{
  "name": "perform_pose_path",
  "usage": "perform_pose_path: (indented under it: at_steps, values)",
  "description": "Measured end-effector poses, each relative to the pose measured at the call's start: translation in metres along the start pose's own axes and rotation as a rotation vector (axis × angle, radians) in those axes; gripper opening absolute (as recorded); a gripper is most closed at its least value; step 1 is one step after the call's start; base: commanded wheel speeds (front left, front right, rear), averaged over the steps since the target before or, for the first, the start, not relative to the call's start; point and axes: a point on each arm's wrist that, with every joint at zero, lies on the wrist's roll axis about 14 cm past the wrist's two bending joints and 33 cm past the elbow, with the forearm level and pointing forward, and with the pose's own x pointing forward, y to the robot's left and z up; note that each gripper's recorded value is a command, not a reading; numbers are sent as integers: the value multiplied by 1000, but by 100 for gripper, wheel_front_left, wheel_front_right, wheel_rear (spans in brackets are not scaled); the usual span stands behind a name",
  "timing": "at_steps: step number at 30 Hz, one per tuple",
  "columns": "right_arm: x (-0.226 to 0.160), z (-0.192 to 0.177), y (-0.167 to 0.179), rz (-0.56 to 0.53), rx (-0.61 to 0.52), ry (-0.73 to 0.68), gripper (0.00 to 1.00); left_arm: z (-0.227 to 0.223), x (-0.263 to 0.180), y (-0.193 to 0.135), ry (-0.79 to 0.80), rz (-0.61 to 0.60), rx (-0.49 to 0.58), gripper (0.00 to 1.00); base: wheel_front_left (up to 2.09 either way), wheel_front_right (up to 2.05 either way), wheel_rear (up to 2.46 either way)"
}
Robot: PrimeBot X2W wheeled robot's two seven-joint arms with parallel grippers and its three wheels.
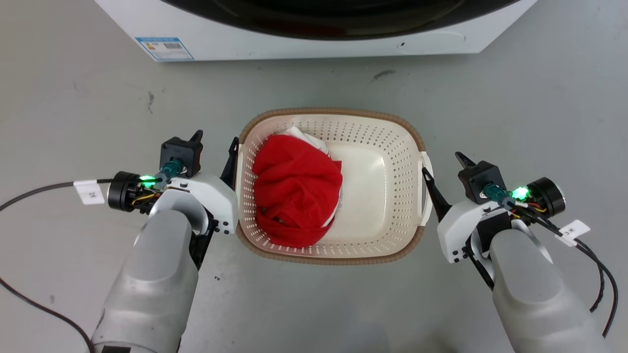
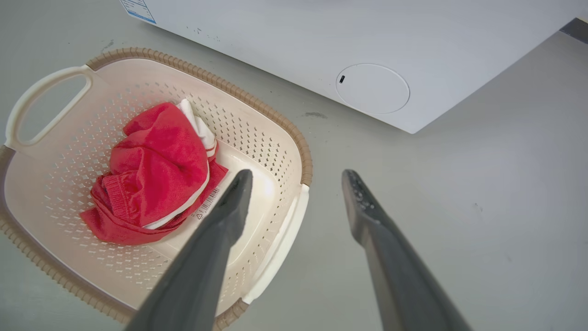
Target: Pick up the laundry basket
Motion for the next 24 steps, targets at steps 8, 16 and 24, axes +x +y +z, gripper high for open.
perform_pose_path:
  at_steps: [8, 16, 24]
  values:
    - [18, -35, 4, 29, 20, 113, 100, -41, 21, -9, 123, -42, -10, 100, 0, 0, 0]
    - [29, -67, 9, 54, 40, 205, 100, -78, 29, -6, 218, -51, -16, 100, 0, 0, 0]
    - [36, -91, 16, 73, 69, 271, 100, -106, 33, -8, 281, -67, -23, 100, 0, 0, 0]
